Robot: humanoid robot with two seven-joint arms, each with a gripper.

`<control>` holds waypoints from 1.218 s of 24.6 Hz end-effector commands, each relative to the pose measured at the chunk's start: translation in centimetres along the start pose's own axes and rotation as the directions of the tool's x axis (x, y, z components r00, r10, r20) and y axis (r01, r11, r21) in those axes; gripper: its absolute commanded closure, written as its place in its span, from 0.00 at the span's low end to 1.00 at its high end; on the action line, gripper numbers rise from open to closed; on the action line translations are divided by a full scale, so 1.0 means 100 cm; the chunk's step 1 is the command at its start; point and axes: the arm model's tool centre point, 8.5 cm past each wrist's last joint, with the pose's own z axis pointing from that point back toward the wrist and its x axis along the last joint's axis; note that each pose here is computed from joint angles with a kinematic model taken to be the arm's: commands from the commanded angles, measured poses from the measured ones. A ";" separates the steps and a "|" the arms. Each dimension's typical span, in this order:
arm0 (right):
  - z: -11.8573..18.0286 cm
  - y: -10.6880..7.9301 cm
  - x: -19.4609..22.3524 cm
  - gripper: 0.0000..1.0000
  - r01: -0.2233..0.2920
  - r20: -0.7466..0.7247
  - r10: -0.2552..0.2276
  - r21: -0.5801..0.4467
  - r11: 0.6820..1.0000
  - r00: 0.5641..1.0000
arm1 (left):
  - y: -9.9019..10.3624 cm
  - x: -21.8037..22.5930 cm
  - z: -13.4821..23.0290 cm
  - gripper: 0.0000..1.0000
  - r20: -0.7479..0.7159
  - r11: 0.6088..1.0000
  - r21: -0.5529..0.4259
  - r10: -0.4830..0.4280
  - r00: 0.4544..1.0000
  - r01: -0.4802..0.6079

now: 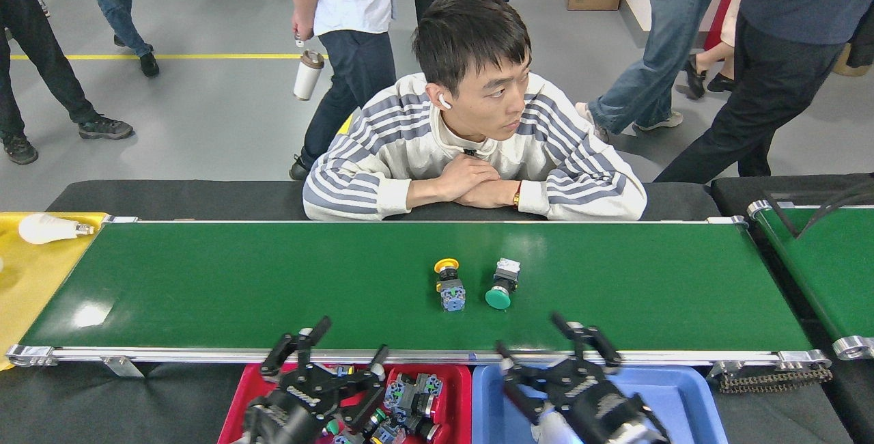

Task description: Pick switch part from conveyor to tray

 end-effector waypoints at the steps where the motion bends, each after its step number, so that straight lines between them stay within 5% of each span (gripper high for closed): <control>1: 0.011 -0.007 -0.027 0.00 0.018 -0.071 -0.021 -0.042 0.999 0.997 | 0.003 -0.003 -0.012 0.00 -0.055 1.000 -0.002 0.000 0.998 0.000; 12: 0.020 -0.001 -0.049 0.00 0.007 -0.097 -0.008 -0.011 1.000 0.995 | -0.024 -0.031 -0.049 0.00 -0.121 0.994 -0.105 0.015 0.993 -0.028; 17: 0.016 -0.005 -0.048 0.00 0.000 -0.077 -0.001 -0.017 1.000 0.997 | -0.027 -0.059 -0.065 0.05 -0.271 0.990 -0.133 0.007 0.963 -0.045; 20: 0.017 -0.003 -0.042 0.00 0.000 -0.032 0.000 -0.012 1.000 0.999 | -0.032 -0.073 -0.068 0.32 -0.321 0.988 -0.147 0.003 0.947 -0.053; 22: 0.017 -0.004 -0.043 0.00 -0.001 -0.031 0.000 -0.014 1.000 1.000 | -0.035 -0.077 -0.066 0.65 -0.342 0.986 -0.148 0.019 0.939 -0.074; 25: 0.017 0.001 -0.046 0.00 0.004 -0.039 -0.004 0.000 1.000 0.999 | -0.042 -0.079 -0.059 0.89 -0.353 0.983 -0.151 0.041 0.935 -0.101; 27: 0.018 0.000 -0.050 0.00 -0.002 -0.048 0.002 0.000 1.000 0.999 | -0.048 -0.070 -0.047 0.94 -0.322 0.985 -0.134 0.061 0.945 -0.109; 30: 0.020 0.000 -0.057 0.00 -0.005 -0.063 0.005 0.003 1.000 0.998 | -0.028 -0.038 -0.013 0.94 -0.078 0.998 -0.045 0.038 0.996 -0.042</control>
